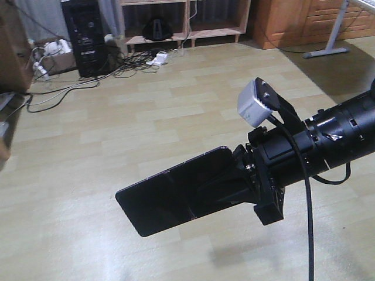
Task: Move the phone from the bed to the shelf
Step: 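Carry the phone in the right gripper while driving across the floor, then keep holding the phone while driving past the white pegboard table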
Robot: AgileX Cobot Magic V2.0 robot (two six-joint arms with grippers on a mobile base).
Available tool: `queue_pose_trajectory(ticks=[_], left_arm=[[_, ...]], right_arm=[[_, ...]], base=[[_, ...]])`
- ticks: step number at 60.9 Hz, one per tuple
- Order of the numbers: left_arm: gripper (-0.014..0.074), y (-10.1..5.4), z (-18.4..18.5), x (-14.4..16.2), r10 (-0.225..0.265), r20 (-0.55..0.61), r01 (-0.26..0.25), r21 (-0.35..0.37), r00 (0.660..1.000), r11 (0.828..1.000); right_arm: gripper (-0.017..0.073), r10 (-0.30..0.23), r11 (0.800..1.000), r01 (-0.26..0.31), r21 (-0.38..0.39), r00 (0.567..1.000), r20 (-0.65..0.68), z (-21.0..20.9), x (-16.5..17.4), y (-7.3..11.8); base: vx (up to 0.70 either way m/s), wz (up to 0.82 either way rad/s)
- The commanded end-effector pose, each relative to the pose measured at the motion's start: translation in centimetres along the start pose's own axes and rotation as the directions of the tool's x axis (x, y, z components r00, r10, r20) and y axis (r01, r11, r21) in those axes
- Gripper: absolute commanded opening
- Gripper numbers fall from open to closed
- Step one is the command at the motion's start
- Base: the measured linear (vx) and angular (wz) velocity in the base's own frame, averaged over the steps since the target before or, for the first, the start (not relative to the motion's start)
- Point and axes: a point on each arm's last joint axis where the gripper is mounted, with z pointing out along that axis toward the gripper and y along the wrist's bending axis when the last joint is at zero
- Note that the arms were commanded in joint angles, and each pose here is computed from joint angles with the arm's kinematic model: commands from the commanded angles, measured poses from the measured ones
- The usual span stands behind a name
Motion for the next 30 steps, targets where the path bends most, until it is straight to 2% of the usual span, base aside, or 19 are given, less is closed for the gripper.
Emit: queue_pose_trajectory(ticks=[1,30], left_arm=[[0.0001,0.19,-0.30,-1.42,-0.014,0.106,0.015,-0.013,0.994,1.000],[0.0001,0.19,-0.30,-1.42,-0.014,0.106,0.015,-0.013,0.994,1.000]], right_arm=[[-0.0003,-0.032,0.997,0.037,-0.074,0.997,0.075,-1.10,-1.30,1.85],[-0.0003,-0.032,0.997,0.037,-0.074,0.997,0.075,-1.10,-1.30,1.85]], base=[[0.40,-0.26],[0.39,-0.23]])
